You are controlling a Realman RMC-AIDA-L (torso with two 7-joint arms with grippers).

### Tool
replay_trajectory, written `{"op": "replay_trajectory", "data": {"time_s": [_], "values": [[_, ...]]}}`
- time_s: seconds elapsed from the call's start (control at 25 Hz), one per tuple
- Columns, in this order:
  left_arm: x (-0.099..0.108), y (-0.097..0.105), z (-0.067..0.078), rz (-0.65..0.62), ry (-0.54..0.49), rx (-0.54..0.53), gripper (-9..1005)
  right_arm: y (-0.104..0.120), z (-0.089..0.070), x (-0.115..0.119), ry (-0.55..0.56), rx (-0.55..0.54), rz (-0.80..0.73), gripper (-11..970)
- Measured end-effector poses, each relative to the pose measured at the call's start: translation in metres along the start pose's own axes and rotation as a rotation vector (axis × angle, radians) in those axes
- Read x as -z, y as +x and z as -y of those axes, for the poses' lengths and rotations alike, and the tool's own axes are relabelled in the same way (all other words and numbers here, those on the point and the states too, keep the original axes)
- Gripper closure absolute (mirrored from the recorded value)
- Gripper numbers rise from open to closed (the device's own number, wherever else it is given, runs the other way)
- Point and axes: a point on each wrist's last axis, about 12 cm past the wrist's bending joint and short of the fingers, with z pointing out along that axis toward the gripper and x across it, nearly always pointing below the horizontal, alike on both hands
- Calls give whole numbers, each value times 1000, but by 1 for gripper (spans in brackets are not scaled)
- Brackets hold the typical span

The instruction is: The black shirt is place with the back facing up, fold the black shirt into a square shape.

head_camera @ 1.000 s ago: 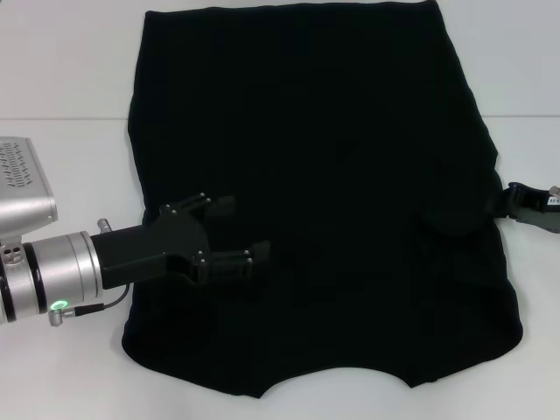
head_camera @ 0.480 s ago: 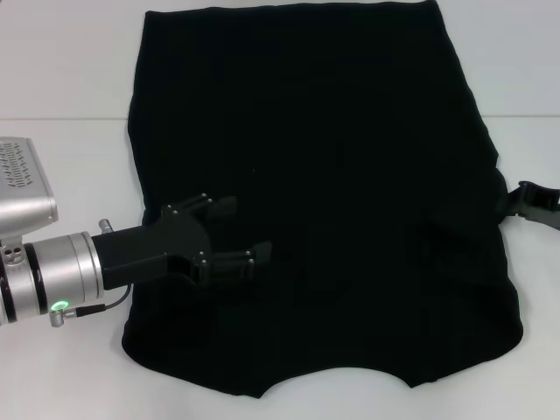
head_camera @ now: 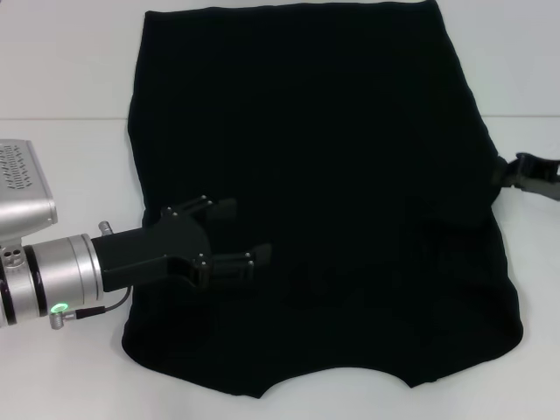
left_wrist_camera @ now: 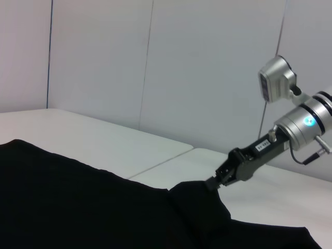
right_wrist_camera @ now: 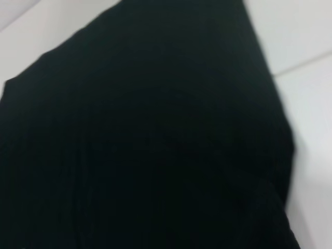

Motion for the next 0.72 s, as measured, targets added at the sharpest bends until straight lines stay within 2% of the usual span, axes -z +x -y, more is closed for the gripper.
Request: {"op": "replay_trajectory", "data": {"time_s": [0.04,0.08,0.48,0.72], "values": [[0,0,0,0,0,0,176,-2,-8,-3,-13,16,-7,933],[0,0,0,0,0,0,177,-2,-8,-3,-13,16,-7,933],[0,1,-1,-3,-8,2,181,2,-46,-27,-55,105,-40,930],[0,1,-1,-2,-9,2,184,3,-50,-31,-53,109,-36,928]]}}
